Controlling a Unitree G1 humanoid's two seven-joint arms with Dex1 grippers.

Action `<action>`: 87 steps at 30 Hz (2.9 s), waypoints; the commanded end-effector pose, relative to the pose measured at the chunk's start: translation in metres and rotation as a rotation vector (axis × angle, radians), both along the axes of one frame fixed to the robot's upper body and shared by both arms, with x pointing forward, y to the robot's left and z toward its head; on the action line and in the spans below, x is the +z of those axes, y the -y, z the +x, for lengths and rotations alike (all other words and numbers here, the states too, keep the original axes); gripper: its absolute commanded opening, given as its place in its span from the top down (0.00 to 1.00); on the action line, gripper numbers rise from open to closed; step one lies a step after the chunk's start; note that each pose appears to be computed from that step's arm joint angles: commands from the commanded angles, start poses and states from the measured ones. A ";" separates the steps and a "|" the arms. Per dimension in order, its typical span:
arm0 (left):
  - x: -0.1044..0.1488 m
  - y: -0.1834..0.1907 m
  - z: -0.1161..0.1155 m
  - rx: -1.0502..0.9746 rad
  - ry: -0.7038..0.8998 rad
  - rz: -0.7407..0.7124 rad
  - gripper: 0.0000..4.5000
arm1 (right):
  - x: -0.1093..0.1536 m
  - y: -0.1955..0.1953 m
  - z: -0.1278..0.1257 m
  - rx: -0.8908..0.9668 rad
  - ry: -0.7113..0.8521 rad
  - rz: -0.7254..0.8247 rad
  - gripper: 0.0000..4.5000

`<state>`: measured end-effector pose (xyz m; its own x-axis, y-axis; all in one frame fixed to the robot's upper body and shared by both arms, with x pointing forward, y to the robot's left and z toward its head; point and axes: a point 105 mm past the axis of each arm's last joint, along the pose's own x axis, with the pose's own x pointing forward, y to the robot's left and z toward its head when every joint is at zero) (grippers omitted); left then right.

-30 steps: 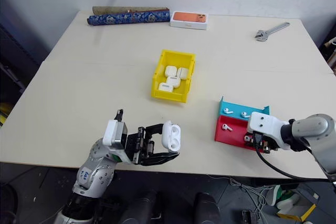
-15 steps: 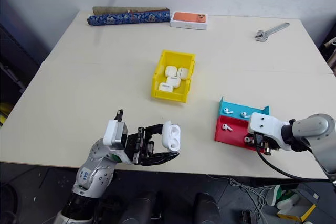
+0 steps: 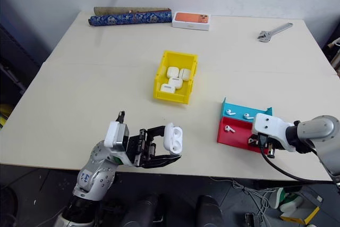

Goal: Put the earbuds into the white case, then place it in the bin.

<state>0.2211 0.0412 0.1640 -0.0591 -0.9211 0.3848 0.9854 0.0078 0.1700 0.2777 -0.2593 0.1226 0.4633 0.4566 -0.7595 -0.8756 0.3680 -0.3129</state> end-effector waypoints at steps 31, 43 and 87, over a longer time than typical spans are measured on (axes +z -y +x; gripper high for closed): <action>0.062 0.013 0.010 -0.236 -0.062 -0.177 0.38 | 0.144 -0.164 -0.061 0.496 0.391 1.287 0.89; 0.060 0.016 0.017 -0.212 -0.119 -0.147 0.38 | 0.160 -0.161 -0.056 0.493 0.481 1.286 0.89; 0.055 0.010 0.023 -0.182 -0.065 -0.131 0.38 | 0.111 -0.100 -0.056 0.326 0.480 1.128 0.01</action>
<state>0.2457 0.0263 0.2166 -0.1822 -0.8368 0.5163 0.9830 -0.1679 0.0748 0.2290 -0.1460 0.2194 0.3215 0.8930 0.3149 -0.8928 0.3967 -0.2133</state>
